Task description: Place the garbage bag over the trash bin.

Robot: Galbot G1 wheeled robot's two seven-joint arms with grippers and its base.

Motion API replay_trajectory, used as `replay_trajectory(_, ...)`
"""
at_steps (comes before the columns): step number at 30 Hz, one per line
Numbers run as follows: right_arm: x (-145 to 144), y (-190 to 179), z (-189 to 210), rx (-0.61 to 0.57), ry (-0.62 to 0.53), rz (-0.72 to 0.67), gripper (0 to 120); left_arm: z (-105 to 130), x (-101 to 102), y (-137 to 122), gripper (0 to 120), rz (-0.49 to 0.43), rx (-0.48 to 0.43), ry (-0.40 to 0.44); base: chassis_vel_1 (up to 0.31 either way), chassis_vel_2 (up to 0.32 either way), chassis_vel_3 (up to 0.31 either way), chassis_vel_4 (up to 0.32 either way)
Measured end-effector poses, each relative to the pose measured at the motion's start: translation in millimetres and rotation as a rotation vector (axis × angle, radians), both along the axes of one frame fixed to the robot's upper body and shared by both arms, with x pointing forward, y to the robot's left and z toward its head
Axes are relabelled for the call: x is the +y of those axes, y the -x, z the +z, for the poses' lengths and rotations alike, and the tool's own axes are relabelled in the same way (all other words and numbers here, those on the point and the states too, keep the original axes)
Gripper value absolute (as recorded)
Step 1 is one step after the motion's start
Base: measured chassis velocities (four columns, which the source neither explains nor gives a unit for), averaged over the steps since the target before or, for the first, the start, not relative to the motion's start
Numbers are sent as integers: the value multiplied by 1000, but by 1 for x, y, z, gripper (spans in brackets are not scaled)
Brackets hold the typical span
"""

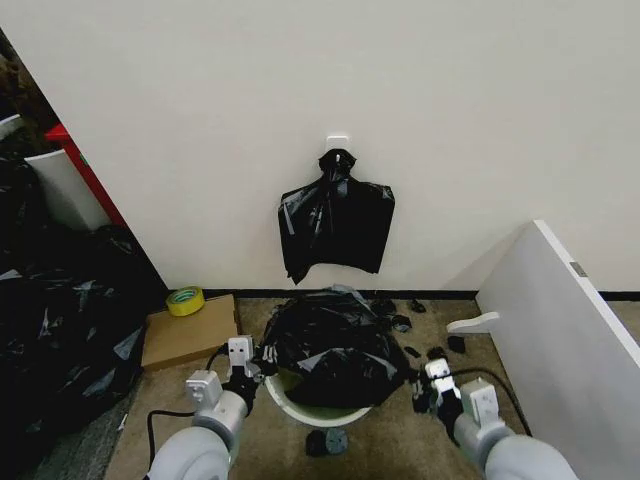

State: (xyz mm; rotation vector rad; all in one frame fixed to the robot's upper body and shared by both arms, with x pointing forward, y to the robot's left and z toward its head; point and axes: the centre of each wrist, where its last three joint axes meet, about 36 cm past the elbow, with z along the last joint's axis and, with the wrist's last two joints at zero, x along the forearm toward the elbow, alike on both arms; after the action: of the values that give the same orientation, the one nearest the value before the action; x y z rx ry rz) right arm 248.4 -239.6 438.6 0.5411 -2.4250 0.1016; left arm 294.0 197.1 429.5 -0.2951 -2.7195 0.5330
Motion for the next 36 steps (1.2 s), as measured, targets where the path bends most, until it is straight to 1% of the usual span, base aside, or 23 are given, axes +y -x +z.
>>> replay_trajectory(3, 0, 6, -3, 5, -29, 30, 0, 1, -1, -2, 1, 7, 2, 18, 0, 0, 0, 0)
replay_trajectory(4, 1, 11, -9, 1, -59, 47, 0, 3, -1, -3, 1, 15, 1, 30, 0, 0, 0, 0)
replay_trajectory(7, 5, 13, -21, -46, -84, 40, 0, 5, -2, -4, 1, 27, 7, 44, 0, 0, 0, 0)
replay_trajectory(10, 10, 14, -26, -68, -104, 34, 0, 5, -3, -5, 1, 35, 12, 49, 0, 0, 0, 0)
replay_trajectory(14, 14, 16, -30, -90, -105, 21, 0, 3, -3, -7, 1, 44, 28, 39, 0, 0, 0, 0)
replay_trajectory(17, 13, 18, -30, -97, -101, 12, 3, 2, -3, -8, 1, 48, 37, 28, 0, 0, 0, 0)
replay_trajectory(18, 13, 20, -28, -103, -101, 5, 10, 0, -2, -8, 1, 51, 44, 21, 0, 0, 0, 0)
replay_trajectory(19, 13, 20, -27, -106, -101, 3, 11, 0, -2, -9, 1, 52, 46, 18, 0, 0, 0, 0)
replay_trajectory(20, 13, 24, -23, -115, -104, -5, 18, -2, -2, -11, 1, 58, 52, 13, 0, 0, 0, 0)
replay_trajectory(22, 12, 26, -22, -120, -105, -8, 22, -3, -2, -12, 1, 62, 55, 12, 0, 0, 0, 0)
replay_trajectory(23, 12, 29, -20, -127, -107, -12, 28, -4, -2, -14, 1, 68, 59, 12, 0, 0, 0, 0)
replay_trajectory(25, 12, 29, -20, -129, -107, -14, 28, -4, -2, -14, 1, 68, 59, 12, 0, 0, 0, 0)
replay_trajectory(27, 11, 33, -18, -153, -93, -31, 39, -6, -2, -19, 1, 80, 66, 14, 0, 0, 0, 0)
replay_trajectory(28, 8, 35, -16, -183, -70, -41, 47, -7, -2, -22, 1, 89, 75, 18, 0, 0, 0, 0)
replay_trajectory(29, 7, 35, -16, -193, -64, -44, 49, -7, -2, -23, 1, 92, 78, 19, 0, 0, 0, 0)
replay_trajectory(31, 1, 36, -7, -223, -55, -60, 59, -7, -1, -25, 1, 95, 89, 18, 0, 0, 0, 0)
replay_trajectory(33, -1, 36, -4, -229, -55, -65, 61, -7, 0, -26, 1, 96, 91, 16, 0, 0, 0, 0)
replay_trajectory(34, -5, 35, 2, -244, -54, -71, 66, -8, 1, -27, 1, 95, 92, 12, 0, 0, 0, 0)
replay_trajectory(35, -6, 35, 4, -251, -54, -70, 68, -8, 1, -27, 1, 95, 93, 10, 0, 0, 0, 0)
replay_trajectory(36, -14, 36, 16, -288, -41, -36, 76, -8, 2, -28, 1, 90, 95, 1, 0, 0, 0, 0)
